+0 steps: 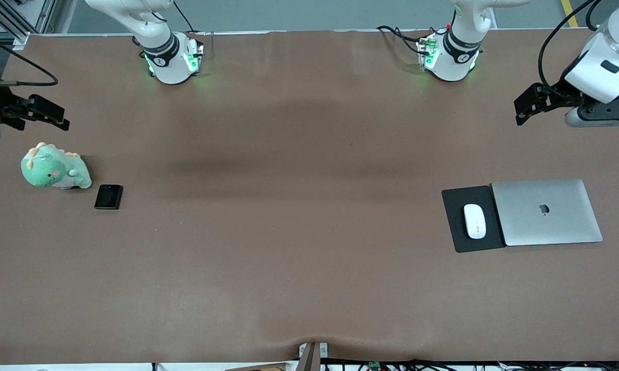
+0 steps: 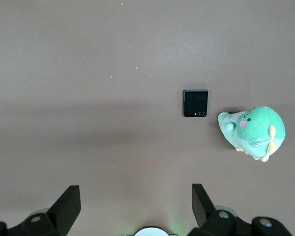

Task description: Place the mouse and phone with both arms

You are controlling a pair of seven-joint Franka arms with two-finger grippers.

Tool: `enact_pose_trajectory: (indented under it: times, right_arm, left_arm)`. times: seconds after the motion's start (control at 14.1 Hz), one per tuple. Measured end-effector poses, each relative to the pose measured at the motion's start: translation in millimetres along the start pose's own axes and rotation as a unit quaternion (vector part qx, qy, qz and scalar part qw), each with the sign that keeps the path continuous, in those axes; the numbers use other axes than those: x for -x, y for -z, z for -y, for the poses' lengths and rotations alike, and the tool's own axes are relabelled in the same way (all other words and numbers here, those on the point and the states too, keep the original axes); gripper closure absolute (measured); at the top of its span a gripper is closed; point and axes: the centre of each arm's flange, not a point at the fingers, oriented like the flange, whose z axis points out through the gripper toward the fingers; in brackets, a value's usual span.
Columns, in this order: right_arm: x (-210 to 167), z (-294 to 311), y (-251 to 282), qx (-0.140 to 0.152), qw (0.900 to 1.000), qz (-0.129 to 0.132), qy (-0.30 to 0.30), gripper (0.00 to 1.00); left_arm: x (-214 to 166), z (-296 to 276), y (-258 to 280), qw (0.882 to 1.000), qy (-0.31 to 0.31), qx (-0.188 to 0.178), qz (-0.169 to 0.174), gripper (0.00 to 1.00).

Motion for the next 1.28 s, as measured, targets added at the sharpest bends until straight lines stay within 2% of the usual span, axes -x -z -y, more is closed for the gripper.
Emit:
enact_pose_trajectory:
  times: [0.64, 1.28]
  right_arm:
    - [-12.3, -1.5, -5.0, 0.000, 1.000, -0.015, -0.001, 0.00]
    - [-13.9, -4.5, -6.8, 0.000, 1.000, -0.014, -0.004, 0.00]
  left_arm:
    - [0.3, 2.5, -2.2, 1.000, 0.002, 0.000, 0.009, 0.00]
    - [0.7, 2.8, 2.7, 1.000, 0.002, -0.001, 0.013, 0.00]
